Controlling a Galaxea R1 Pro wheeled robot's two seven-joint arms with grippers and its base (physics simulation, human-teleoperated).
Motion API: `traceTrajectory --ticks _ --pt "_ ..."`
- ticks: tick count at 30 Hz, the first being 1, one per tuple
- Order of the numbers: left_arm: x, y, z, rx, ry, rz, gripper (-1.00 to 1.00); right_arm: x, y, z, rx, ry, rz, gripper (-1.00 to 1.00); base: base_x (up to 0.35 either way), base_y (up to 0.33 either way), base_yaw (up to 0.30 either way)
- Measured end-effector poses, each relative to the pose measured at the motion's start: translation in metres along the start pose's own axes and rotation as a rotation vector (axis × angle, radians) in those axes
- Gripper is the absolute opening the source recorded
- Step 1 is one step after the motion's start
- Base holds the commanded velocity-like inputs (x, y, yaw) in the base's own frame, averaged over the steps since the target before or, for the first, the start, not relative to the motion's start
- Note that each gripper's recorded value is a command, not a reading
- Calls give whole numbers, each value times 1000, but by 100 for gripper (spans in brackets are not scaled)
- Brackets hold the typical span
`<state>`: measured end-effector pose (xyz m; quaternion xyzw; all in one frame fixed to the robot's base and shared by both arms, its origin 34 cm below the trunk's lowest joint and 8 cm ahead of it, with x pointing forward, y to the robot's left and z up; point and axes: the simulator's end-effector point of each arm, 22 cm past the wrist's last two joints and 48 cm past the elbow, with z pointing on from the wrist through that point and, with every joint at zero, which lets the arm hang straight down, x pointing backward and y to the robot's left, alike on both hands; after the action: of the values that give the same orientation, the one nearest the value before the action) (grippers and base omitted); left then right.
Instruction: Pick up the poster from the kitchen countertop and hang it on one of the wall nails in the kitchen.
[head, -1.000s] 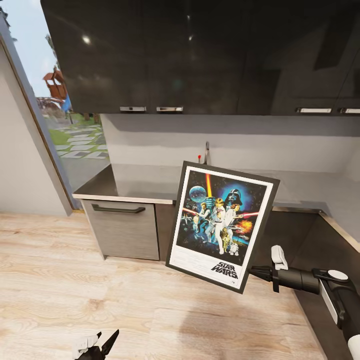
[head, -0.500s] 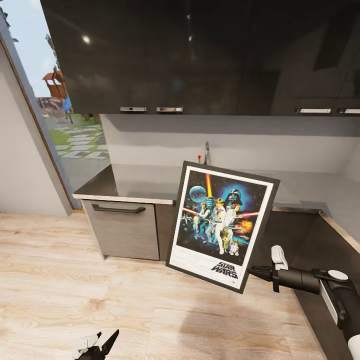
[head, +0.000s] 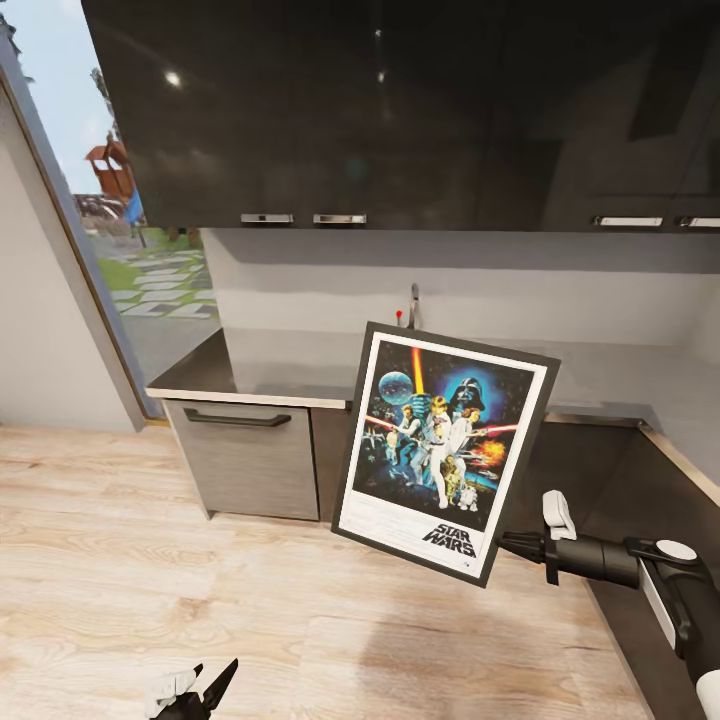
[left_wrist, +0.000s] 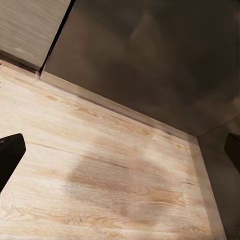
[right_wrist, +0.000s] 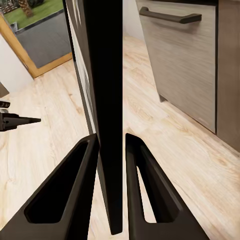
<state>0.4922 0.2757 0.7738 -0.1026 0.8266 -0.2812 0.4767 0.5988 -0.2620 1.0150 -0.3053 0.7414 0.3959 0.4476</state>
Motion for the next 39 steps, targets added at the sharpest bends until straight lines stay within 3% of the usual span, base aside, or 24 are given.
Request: traceTrajectory --ticks 7,19,39 --pt "0 0 0 0 0 0 100 0 0 0 0 1 -1 -100 0 240 71" --pt "0 0 0 0 0 -1 100 0 0 0 1 2 -2 -100 38 282 263" --pt "0 0 0 0 0 -1 100 0 -2 1 12 2 -4 -100 204 248 281"
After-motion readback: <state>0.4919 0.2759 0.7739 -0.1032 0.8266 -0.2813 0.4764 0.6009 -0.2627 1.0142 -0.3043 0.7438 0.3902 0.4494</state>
